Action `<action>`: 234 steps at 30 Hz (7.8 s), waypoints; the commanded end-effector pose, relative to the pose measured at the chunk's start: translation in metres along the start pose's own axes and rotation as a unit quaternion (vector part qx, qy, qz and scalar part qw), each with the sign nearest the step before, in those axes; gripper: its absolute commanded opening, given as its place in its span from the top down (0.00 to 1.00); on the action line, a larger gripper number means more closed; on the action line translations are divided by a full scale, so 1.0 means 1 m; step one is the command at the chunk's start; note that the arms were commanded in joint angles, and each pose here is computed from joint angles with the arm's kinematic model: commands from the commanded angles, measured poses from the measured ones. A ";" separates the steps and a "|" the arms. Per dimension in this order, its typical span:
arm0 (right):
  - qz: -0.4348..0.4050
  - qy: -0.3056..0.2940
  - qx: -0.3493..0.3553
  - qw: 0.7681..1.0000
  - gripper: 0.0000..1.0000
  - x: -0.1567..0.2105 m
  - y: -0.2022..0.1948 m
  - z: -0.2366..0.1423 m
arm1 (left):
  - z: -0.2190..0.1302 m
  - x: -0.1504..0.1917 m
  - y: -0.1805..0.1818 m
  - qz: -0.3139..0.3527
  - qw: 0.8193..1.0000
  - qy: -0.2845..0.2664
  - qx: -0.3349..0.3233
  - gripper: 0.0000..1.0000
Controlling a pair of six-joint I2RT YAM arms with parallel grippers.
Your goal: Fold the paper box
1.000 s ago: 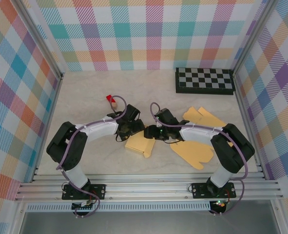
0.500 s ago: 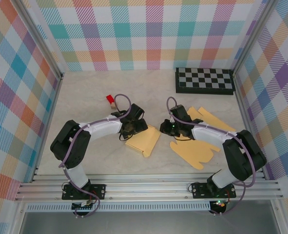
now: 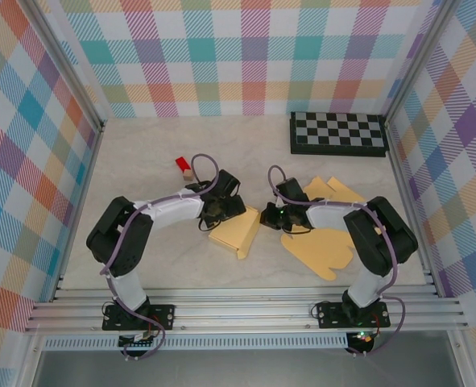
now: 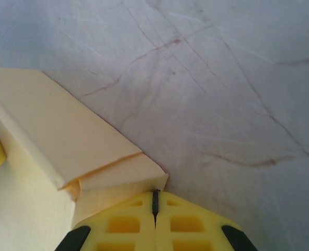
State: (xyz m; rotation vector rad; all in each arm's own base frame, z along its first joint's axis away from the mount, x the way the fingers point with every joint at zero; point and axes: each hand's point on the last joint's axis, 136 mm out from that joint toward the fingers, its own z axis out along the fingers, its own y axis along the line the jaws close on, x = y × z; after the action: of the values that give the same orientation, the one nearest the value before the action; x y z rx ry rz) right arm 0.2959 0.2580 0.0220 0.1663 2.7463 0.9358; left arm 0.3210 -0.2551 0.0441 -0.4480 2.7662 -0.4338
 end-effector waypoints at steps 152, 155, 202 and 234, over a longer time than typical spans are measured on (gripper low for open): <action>-0.464 -0.011 0.027 0.885 0.91 0.076 0.051 0.006 | 0.040 0.026 0.044 -0.035 0.994 0.071 -0.081 0.19; -0.432 -0.029 0.015 0.901 0.92 0.078 0.062 0.007 | 0.042 0.027 0.044 -0.047 0.993 0.072 -0.077 0.19; -0.129 -0.001 -0.102 0.986 1.00 -0.042 0.059 0.024 | 0.045 0.017 0.035 -0.022 0.994 0.080 -0.067 0.21; -0.032 0.050 -0.096 0.994 1.00 0.066 0.070 0.018 | 0.039 0.009 0.057 -0.088 0.991 0.039 -0.095 0.21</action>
State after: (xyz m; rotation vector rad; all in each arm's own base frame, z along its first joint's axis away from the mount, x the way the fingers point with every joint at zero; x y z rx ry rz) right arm 0.2260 0.3020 0.0168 0.0363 2.8291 1.0788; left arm 0.3630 -0.2506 0.0401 -0.6586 2.6804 -0.5053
